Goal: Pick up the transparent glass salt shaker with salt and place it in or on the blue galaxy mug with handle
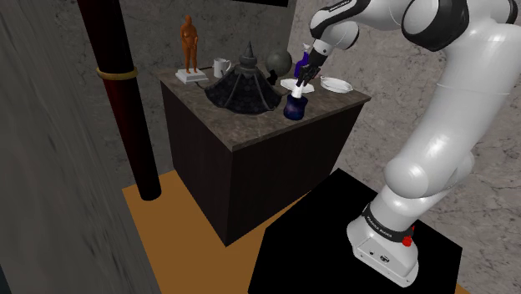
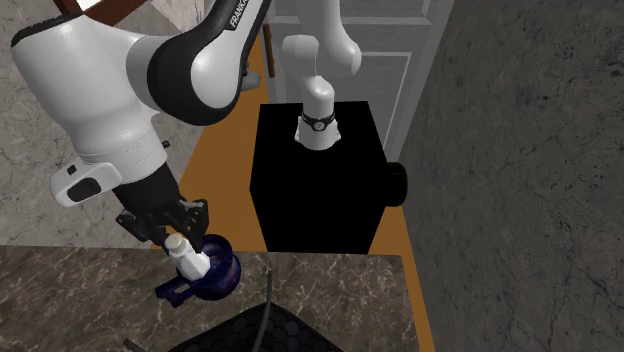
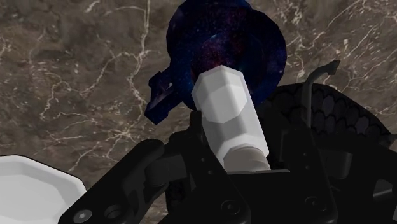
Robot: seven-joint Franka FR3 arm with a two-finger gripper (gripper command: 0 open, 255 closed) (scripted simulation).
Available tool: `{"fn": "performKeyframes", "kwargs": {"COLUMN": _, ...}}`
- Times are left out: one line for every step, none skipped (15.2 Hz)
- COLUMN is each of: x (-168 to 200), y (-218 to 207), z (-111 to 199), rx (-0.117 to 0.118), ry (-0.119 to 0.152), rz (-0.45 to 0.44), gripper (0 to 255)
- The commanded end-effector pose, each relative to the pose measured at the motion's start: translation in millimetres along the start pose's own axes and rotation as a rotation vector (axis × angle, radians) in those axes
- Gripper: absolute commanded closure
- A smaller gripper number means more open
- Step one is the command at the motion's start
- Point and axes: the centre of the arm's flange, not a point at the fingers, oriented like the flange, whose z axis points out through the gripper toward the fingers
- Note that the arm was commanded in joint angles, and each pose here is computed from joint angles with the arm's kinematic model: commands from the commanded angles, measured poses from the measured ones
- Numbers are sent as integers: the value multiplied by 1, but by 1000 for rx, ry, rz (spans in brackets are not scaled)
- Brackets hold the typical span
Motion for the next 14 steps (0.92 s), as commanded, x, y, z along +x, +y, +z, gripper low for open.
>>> {"fn": "performKeyframes", "kwargs": {"x": 0, "y": 0, "z": 1, "rx": 0, "ry": -1, "rz": 0, "gripper": 0}}
{"fn": "performKeyframes", "kwargs": {"x": 0, "y": 0, "z": 1, "rx": 0, "ry": -1, "rz": 0, "gripper": 0}}
{"fn": "performKeyframes", "kwargs": {"x": 0, "y": 0, "z": 1, "rx": 0, "ry": -1, "rz": 0, "gripper": 0}}
{"fn": "performKeyframes", "kwargs": {"x": 0, "y": 0, "z": 1, "rx": 0, "ry": -1, "rz": 0, "gripper": 0}}
{"fn": "performKeyframes", "kwargs": {"x": 0, "y": 0, "z": 1, "rx": 0, "ry": -1, "rz": 0, "gripper": 0}}
{"fn": "performKeyframes", "kwargs": {"x": 0, "y": 0, "z": 1, "rx": 0, "ry": -1, "rz": 0, "gripper": 0}}
{"fn": "performKeyframes", "kwargs": {"x": 0, "y": 0, "z": -12, "rx": 0, "ry": -1, "rz": 0, "gripper": 0}}
{"fn": "performKeyframes", "kwargs": {"x": 0, "y": 0, "z": -26, "rx": 0, "ry": -1, "rz": 0, "gripper": 0}}
{"fn": "performKeyframes", "kwargs": {"x": 0, "y": 0, "z": -39, "rx": 0, "ry": -1, "rz": 0, "gripper": 0}}
{"fn": "performKeyframes", "kwargs": {"x": 0, "y": 0, "z": -49, "rx": 0, "ry": -1, "rz": 0, "gripper": 0}}
{"fn": "performKeyframes", "kwargs": {"x": 0, "y": 0, "z": -49, "rx": 0, "ry": -1, "rz": 0, "gripper": 0}}
{"fn": "performKeyframes", "kwargs": {"x": 0, "y": 0, "z": -49, "rx": 0, "ry": -1, "rz": 0, "gripper": 0}}
{"fn": "performKeyframes", "kwargs": {"x": 0, "y": 0, "z": -49, "rx": 0, "ry": -1, "rz": 0, "gripper": 0}}
{"fn": "performKeyframes", "kwargs": {"x": 0, "y": 0, "z": -49, "rx": 0, "ry": -1, "rz": 0, "gripper": 0}}
